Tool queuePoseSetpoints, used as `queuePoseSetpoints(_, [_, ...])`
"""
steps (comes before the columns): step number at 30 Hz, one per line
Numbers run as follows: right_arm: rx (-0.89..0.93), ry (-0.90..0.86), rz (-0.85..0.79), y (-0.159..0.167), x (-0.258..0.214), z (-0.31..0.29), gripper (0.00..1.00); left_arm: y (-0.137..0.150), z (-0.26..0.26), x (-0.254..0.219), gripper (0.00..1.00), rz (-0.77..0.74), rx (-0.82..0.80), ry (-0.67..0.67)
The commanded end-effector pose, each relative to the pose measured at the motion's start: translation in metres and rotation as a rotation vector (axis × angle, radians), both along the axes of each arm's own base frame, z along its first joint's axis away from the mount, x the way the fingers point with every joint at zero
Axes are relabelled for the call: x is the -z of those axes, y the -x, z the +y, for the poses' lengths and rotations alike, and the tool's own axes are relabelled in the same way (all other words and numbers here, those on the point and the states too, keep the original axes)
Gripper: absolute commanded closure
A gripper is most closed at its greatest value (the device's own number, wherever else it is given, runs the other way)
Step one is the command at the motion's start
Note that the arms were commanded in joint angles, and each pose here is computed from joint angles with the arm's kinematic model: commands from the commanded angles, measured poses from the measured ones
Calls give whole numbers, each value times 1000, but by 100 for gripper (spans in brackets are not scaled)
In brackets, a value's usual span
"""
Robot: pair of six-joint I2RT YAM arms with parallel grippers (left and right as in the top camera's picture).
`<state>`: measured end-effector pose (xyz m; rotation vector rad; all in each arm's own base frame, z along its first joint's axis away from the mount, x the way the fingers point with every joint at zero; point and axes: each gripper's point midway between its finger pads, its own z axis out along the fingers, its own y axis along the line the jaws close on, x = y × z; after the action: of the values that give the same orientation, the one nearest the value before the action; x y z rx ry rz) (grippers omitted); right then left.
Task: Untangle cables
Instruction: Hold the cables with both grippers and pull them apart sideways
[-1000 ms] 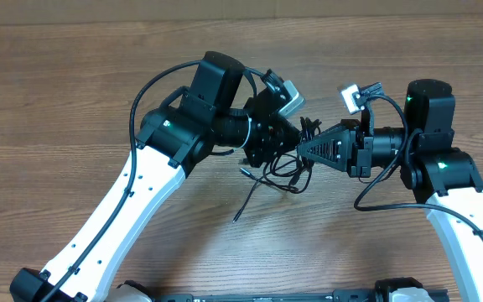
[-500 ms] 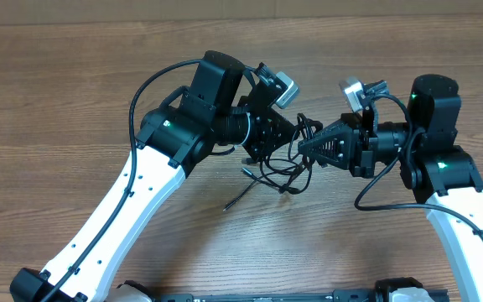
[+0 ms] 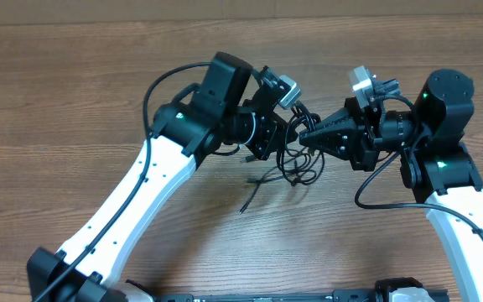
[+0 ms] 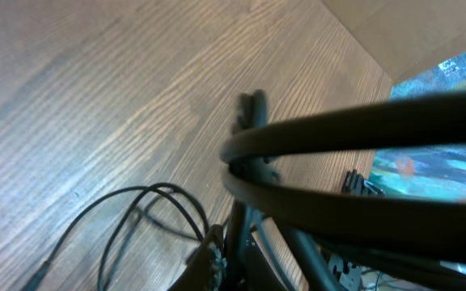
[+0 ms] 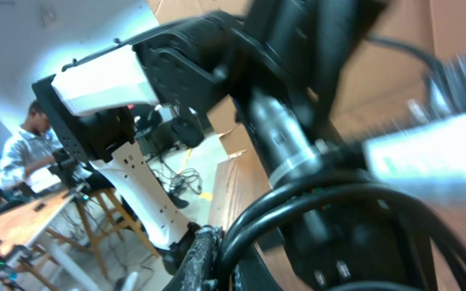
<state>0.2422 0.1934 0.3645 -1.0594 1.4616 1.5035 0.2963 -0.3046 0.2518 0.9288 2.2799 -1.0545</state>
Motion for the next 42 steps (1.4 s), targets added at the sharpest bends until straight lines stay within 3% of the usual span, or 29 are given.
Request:
queuePoseSetpoints(1, [-43, -11, -84, 9, -10, 1, 96, -6, -4, 16, 96, 56, -10, -17])
queuePoseSetpoints(10, [-43, -13, -118, 9, -12, 1, 96, -8, -6, 18, 96, 60, -7, -9])
queuePoseSetpoints(16, [-62, -19, -185, 12, -17, 0, 96, -26, 13, 16, 96, 102, -95, 8])
queuePoseSetpoints(24, [-62, -21, -220, 12, -19, 0, 96, -47, 39, -7, 96, 139, -110, 161])
queuePoseSetpoints(29, [-62, -25, -288, 13, -24, 0, 96, -45, 43, -14, 96, 173, -91, 208])
queuePoseSetpoints(42, [-62, -37, -487, 16, -38, 0, 96, -52, 49, -4, 96, 224, -191, 163])
